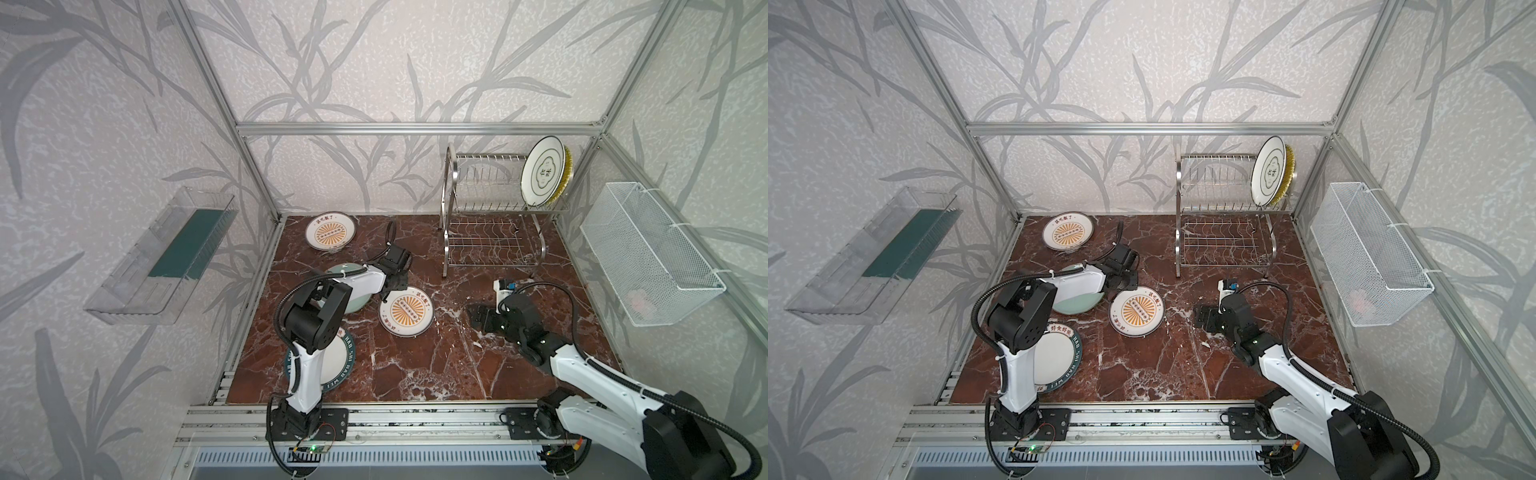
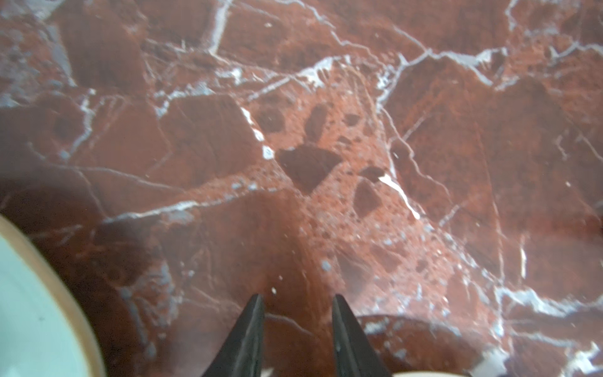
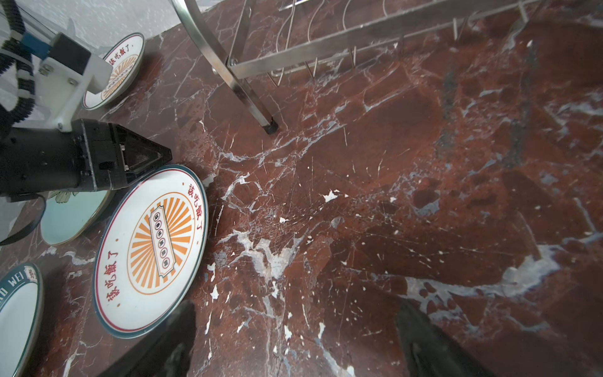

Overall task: Load plates into a dish rack
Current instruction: Move the plate at the center of the table.

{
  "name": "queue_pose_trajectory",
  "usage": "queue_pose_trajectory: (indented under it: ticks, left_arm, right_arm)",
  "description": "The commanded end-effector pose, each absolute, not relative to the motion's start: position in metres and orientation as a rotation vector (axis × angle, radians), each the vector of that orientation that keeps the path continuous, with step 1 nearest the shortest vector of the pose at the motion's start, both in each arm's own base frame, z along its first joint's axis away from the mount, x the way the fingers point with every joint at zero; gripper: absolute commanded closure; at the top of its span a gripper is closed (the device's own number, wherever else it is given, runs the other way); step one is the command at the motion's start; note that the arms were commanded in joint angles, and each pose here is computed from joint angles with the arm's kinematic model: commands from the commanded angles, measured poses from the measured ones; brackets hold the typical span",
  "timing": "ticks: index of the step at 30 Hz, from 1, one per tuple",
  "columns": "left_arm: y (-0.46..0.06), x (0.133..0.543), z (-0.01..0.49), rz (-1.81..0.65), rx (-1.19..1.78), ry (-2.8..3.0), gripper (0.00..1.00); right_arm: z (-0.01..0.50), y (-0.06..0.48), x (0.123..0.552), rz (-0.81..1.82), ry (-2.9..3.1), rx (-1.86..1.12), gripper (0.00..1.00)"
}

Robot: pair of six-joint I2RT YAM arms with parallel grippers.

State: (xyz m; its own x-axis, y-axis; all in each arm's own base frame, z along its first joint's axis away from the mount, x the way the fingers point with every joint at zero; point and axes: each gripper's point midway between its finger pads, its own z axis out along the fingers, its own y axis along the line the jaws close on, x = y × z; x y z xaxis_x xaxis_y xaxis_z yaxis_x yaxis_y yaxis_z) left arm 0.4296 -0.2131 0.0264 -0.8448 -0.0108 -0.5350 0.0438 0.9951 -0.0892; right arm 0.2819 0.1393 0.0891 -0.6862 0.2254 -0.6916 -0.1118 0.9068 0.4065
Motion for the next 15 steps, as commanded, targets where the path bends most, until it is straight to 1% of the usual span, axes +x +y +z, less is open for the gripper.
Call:
queue_pose_trajectory:
  ticks: [1, 9, 15]
  left_arm:
    - [-0.214, 0.431, 0.045, -0.154, 0.000, 2.540, 0.65]
    - [-0.202, 0.430, 0.067, -0.079, 0.047, 2.537, 0.65]
    - [-0.192, 0.421, 0.082, -0.040, 0.081, 2.523, 0.65]
  right_arm:
    - [0.092, 0.150, 0.286, 0.615, 2.239, 0.084, 0.06]
    - [0.087, 0.166, 0.287, 0.716, 2.254, 0.071, 0.06]
    - [0.080, 0.177, 0.291, 0.759, 2.275, 0.052, 0.07]
